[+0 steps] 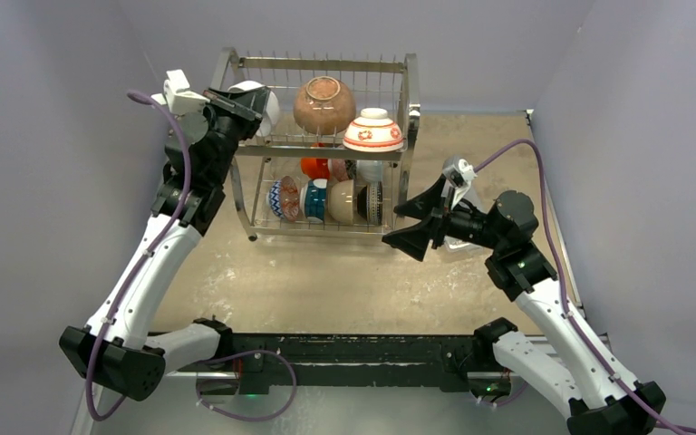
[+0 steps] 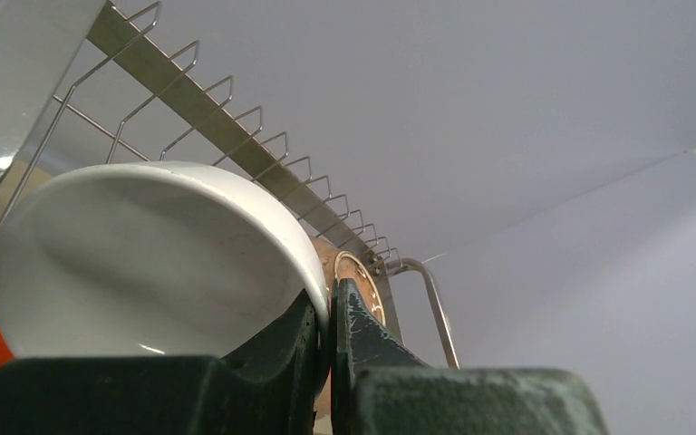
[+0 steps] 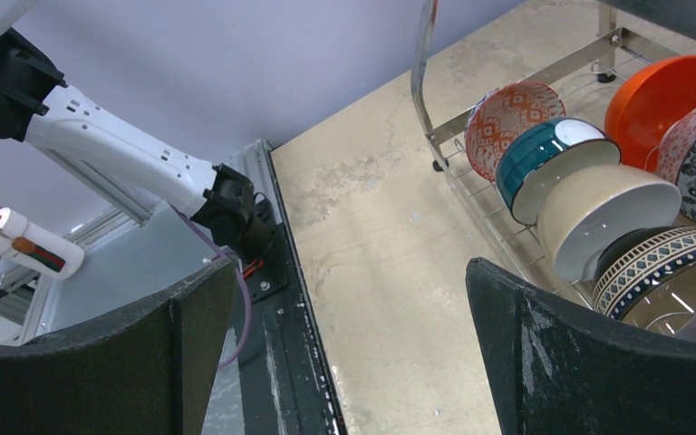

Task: Load the bowls into the dish rack
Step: Turn the bowl upside down on the dish rack.

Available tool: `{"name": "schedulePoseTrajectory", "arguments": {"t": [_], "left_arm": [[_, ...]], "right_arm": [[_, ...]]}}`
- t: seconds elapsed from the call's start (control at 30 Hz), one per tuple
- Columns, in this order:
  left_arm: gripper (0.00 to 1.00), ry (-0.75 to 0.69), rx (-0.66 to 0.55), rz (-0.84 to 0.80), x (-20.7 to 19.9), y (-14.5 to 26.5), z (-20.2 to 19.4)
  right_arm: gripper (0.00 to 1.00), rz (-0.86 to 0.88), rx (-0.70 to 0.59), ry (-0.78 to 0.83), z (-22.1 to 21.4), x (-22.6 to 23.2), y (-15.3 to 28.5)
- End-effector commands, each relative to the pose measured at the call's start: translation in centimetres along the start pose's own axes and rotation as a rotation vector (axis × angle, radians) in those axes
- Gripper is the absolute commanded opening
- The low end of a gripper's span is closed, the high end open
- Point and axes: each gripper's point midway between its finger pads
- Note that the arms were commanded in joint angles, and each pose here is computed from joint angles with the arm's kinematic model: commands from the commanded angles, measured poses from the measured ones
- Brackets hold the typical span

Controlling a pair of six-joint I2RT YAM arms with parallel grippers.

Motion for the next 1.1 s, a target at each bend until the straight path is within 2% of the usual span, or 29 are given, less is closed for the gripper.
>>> {"name": "schedulePoseTrajectory", "arguments": {"t": [0.0,0.37,0.97,1.07], "left_arm": [[0.00,-0.004,0.131,-0.070,-2.6,0.3,-3.3],[0.00,-0.036,0.137,-0.079,-3.8,-0.9,-3.9],[0.00,0.022,0.120,0.073,1.7,4.1,-4.7],[0.08,0.032,0.129,0.063,1.5,4.6,-4.7]], "right_arm": [[0.99,0.024,-0.019,0.022,0.4,0.6,0.1],[0.99,0.020,-0.019,0.016,0.1,0.5,0.1],[0.99,0.028,-0.012,0.013,0.1,0.5,-0.1],[0.99,0.025,-0.011,0.011,0.0,0.4,0.0]]}}
Point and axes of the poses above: each gripper's point midway between its finger pads, its own y axis back along the fingers, its own x axis along the line the jaws close on, z = x × y, and after that the axes turned 2 degrees about y, right-handed
